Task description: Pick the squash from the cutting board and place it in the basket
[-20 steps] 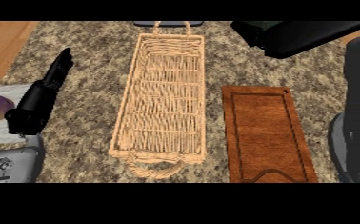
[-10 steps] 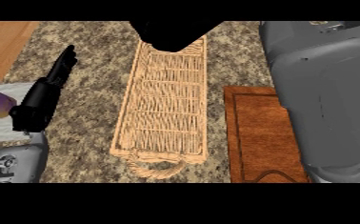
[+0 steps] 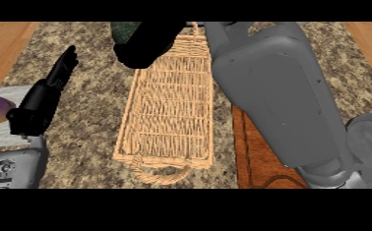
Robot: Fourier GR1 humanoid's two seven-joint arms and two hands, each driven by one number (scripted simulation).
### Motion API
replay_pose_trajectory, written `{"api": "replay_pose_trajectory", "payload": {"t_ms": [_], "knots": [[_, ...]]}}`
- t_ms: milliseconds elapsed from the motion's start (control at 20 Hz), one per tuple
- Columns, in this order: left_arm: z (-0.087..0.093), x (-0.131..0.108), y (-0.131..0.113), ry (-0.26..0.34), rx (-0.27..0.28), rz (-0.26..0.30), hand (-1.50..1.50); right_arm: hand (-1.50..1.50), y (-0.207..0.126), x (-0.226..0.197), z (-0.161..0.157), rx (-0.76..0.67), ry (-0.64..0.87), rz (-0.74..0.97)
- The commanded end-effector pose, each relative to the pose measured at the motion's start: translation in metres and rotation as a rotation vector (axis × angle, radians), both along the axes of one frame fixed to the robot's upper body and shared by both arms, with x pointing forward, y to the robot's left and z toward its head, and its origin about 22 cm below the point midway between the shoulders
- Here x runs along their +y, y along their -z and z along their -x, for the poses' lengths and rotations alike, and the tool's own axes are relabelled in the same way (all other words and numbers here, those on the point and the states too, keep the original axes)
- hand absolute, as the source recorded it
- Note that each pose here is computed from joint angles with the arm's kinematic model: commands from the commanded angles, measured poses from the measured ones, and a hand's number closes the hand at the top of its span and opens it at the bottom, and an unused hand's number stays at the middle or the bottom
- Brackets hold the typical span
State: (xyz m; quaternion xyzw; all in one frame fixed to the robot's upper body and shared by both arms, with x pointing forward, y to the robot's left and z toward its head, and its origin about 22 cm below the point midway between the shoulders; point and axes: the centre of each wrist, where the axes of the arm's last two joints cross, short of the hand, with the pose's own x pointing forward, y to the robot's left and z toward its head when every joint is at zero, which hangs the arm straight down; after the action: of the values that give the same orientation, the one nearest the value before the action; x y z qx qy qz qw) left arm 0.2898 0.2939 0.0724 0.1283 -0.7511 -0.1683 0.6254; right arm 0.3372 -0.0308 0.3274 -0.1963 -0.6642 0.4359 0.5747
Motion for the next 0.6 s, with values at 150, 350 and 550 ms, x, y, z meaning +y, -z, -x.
{"api": "replay_pose_trajectory", "payload": {"t_ms": [150,350,550], "knots": [[-0.002,0.014,-0.004,-0.022,-0.002,0.009,0.00,1.50,0.017,0.014,0.000,-0.022,0.066,0.311],[0.008,-0.005,0.005,-0.003,-0.012,0.002,0.00,1.50,0.011,0.010,-0.002,-0.028,0.011,0.403],[-0.003,0.007,0.017,-0.022,0.007,0.007,0.00,-1.50,0.004,-0.001,-0.012,0.067,-0.042,0.305]]}}
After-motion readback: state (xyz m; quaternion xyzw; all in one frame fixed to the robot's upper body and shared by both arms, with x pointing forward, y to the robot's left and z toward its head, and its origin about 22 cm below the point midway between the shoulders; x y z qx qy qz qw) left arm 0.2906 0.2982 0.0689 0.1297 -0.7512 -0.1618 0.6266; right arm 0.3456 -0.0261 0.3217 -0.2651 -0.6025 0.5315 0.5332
